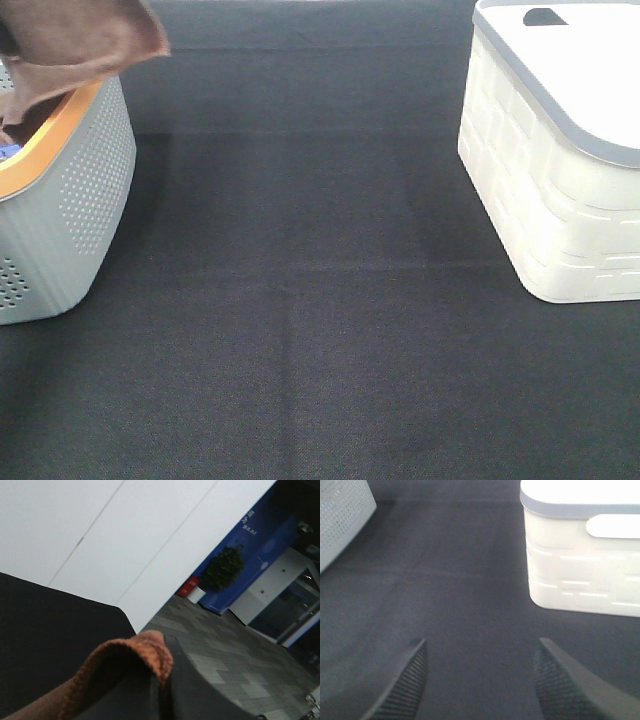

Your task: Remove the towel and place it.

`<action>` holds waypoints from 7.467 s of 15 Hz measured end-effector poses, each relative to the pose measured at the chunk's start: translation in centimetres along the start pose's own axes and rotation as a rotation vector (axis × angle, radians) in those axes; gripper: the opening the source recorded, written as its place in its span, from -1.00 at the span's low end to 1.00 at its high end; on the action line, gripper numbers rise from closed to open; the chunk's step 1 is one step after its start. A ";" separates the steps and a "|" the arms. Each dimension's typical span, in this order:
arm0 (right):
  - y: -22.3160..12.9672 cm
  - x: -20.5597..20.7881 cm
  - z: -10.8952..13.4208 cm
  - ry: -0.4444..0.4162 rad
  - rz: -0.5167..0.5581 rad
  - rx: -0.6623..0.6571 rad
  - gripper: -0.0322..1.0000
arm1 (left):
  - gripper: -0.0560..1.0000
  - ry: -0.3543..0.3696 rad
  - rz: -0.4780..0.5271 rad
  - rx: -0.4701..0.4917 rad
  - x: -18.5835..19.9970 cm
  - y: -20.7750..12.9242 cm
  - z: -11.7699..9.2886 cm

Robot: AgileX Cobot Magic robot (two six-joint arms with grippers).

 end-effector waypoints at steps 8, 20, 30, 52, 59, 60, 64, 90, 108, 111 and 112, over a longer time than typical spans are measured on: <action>5.6 -2.7 4.0 0.308 -0.076 -0.043 0.21 | -0.89 -0.181 0.110 -0.097 -3.1 -6.9 -8.1; 13.6 -11.7 10.2 0.609 -0.034 0.428 0.32 | -0.89 -0.273 0.201 -0.086 -3.9 -11.1 -11.7; 13.1 -20.8 11.1 0.437 -0.007 0.424 0.37 | -0.89 -0.290 0.215 -0.078 -3.8 -11.4 -12.0; 13.5 -23.5 12.8 0.477 0.043 0.335 0.36 | -0.89 -0.323 0.248 -0.080 -3.5 -11.9 -12.5; 13.7 -24.1 13.4 0.480 0.042 0.338 -0.01 | -0.89 -0.322 0.251 -0.079 -3.6 -12.0 -12.4; 13.7 -24.3 13.6 0.490 0.049 0.341 -0.02 | -0.89 -0.319 0.255 -0.078 -3.7 -12.1 -12.3; 13.1 -25.7 14.1 0.495 0.084 0.343 -0.02 | -0.89 -0.316 0.260 -0.071 -4.0 -12.3 -12.1; 19.1 -20.1 6.8 0.050 0.210 0.452 -0.94 | -0.89 0.020 0.380 -0.526 -4.4 -13.7 -5.3; 29.8 -36.9 2.4 -0.270 0.017 0.432 -0.94 | -0.89 0.277 -0.024 -0.737 -16.3 -15.5 11.8; 25.0 -38.5 2.1 -0.251 0.251 0.410 -0.94 | -0.89 0.338 0.273 -0.691 -15.8 -20.2 14.8; 23.3 -38.8 2.1 -0.230 0.343 0.420 -0.94 | -0.89 0.356 0.372 -0.672 -15.2 -21.6 15.5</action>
Point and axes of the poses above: a point on each arm's last joint axis where the gripper is mounted, x pointing back along that axis away from the gripper, z along the wrist's bending axis when the last joint is at zero, y = z × x, the point moved 7 cm from there along -x, pointing out along that axis toward the gripper
